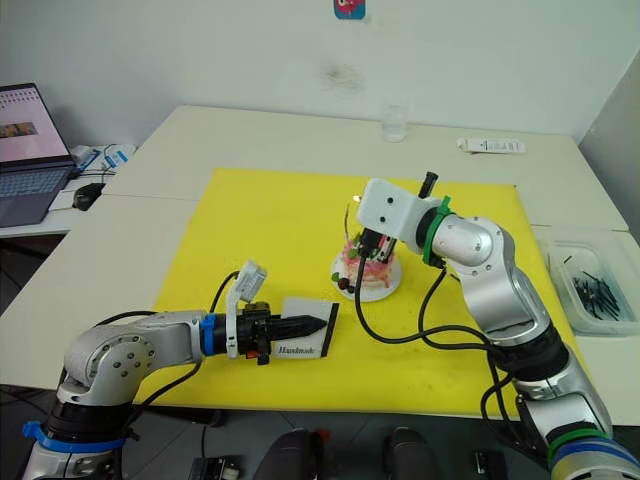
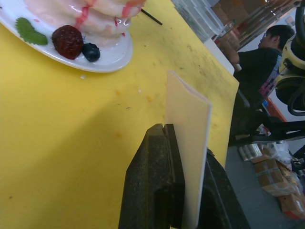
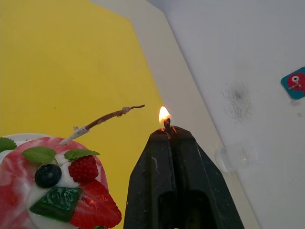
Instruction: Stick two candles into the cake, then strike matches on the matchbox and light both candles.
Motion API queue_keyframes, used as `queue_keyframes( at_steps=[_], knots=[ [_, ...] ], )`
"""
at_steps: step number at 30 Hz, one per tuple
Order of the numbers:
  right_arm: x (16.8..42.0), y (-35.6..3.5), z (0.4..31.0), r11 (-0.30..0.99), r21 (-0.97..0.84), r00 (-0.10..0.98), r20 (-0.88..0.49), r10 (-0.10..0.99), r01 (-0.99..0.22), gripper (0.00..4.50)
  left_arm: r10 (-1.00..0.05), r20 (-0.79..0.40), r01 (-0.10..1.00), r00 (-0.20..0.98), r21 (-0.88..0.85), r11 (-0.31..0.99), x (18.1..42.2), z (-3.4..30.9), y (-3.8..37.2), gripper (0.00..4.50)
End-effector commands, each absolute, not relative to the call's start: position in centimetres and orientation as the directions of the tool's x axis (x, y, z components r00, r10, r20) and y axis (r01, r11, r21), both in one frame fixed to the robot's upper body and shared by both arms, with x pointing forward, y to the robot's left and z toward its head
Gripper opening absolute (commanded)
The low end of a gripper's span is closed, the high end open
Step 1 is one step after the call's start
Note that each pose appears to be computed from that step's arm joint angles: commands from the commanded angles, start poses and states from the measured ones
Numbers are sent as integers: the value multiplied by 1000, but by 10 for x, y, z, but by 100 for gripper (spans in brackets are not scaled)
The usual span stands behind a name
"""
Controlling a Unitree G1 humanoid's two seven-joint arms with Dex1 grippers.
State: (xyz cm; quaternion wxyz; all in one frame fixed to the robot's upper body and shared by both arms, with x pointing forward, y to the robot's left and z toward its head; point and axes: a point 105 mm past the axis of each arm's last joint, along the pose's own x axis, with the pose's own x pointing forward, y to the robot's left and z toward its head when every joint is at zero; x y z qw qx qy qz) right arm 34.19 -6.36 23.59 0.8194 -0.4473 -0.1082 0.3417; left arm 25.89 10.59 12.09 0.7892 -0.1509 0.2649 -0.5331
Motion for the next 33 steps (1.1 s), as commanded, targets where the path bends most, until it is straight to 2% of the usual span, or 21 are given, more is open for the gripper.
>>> queue_keyframes(
  at_steps=[1, 16, 33],
  knots=[
    [337, -66, 246, 377, -818, 744, -90, 662, -435, 3, -937, -216, 795, 274, -498, 347, 256, 135, 103, 0],
    [339, -50, 236, 322, -828, 713, -127, 690, -459, 3, -940, -211, 796, 268, -501, 339, 256, 136, 99, 0],
    [340, -45, 236, 317, -826, 703, -128, 700, -465, 3, -940, -210, 792, 269, -507, 341, 254, 136, 99, 0]
  ],
)
